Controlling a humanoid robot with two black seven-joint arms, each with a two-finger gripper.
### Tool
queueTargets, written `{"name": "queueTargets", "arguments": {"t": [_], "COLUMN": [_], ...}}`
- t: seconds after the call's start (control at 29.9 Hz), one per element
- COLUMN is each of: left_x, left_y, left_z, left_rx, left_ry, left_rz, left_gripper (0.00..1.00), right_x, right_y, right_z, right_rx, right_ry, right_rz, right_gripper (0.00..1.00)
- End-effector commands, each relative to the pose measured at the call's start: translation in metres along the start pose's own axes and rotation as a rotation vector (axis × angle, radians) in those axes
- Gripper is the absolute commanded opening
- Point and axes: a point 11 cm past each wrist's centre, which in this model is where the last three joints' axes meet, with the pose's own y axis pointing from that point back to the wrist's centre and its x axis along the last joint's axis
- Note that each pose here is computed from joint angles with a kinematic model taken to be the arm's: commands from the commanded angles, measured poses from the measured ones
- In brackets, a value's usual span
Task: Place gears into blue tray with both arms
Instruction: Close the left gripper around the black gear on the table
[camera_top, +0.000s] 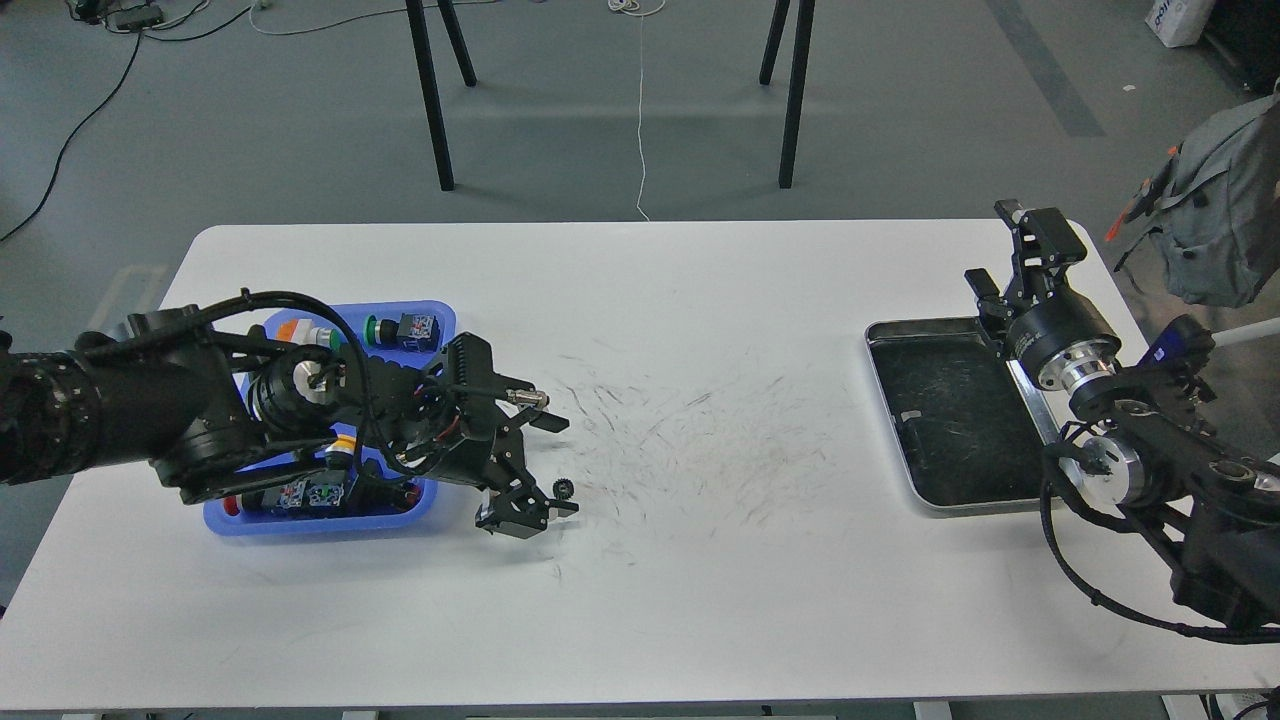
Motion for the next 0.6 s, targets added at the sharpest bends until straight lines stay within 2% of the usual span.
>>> {"name": "queueTargets", "arguments": {"t": [0.0,0.13,0.37,0.57], "left_x": [-0.0014,-0.0042,-0.0005,-0.0088], "left_y": [-0.003,-0.0011,-0.004,-0.0022], "left_z": [0.0034,-0.0031,-0.0017,-0.0011], "left_rx": [-0.009,0.012,0.005,0.003], "left_ry": [-0.013,-0.017,-0.029,-0.031], "left_rz": [0.016,0.007,0.023,-0.002], "left_gripper": [0.85,0.83,0.7,0.7], "right_x": [-0.0002,-0.0003,-0.0005,-0.0007], "right_y": [0.0001,0.0001,0.0003,0.0004], "right_z": [0.0004,0.0004,0.0007,0.001], "right_rx": [-0.001,-0.001,-0.002,-0.003], "right_ry": [0.001,0.002,0.003,0.005], "right_rz": [-0.001,-0.002,-0.002,-0.004], "right_gripper": [0.93,0.93,0.93,0.93]}}
